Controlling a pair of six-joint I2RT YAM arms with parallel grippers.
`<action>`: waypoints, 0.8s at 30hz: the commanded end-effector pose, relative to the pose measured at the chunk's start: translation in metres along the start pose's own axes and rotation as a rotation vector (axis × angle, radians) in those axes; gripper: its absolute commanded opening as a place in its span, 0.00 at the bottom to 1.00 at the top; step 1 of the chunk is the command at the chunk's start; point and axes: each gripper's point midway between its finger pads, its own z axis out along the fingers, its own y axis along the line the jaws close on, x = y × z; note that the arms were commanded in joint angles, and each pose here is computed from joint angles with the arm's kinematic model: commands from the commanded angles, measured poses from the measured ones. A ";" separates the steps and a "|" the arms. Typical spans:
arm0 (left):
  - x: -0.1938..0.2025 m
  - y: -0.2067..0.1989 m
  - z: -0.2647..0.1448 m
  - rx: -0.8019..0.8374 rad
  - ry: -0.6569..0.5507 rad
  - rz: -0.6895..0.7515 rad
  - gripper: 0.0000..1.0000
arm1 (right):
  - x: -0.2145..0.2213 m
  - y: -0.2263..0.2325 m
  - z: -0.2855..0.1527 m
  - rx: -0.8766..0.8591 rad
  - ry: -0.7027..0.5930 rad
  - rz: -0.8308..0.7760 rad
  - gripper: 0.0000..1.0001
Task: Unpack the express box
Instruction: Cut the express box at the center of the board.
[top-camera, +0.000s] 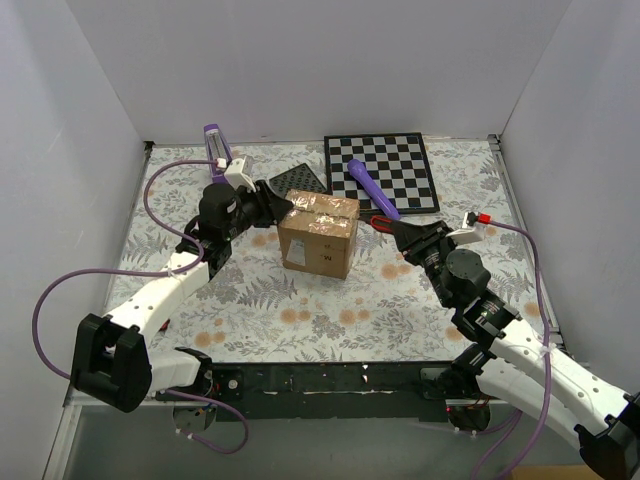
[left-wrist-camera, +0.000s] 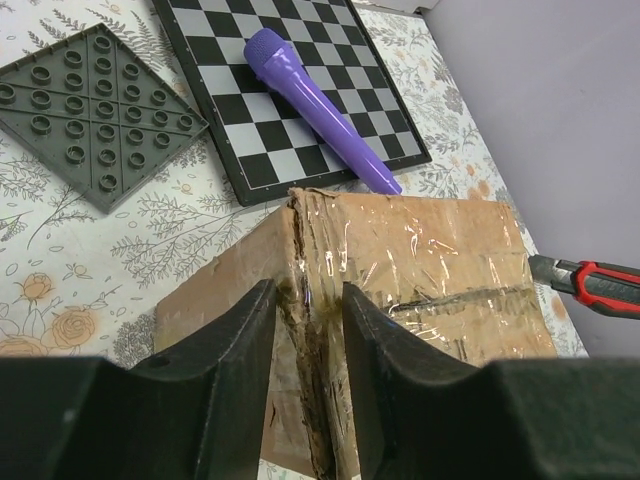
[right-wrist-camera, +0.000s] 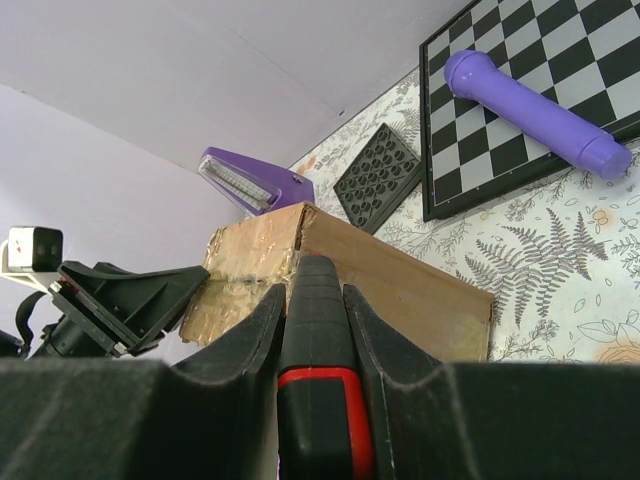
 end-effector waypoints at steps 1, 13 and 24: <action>-0.003 -0.008 -0.003 0.044 -0.021 0.002 0.29 | -0.014 0.022 0.000 -0.074 -0.047 0.032 0.01; 0.008 -0.004 -0.006 0.045 -0.017 -0.028 0.01 | -0.015 0.021 0.000 -0.077 -0.058 0.039 0.01; 0.003 -0.001 -0.020 -0.002 -0.056 -0.070 0.00 | -0.022 0.026 -0.004 -0.102 -0.084 0.068 0.01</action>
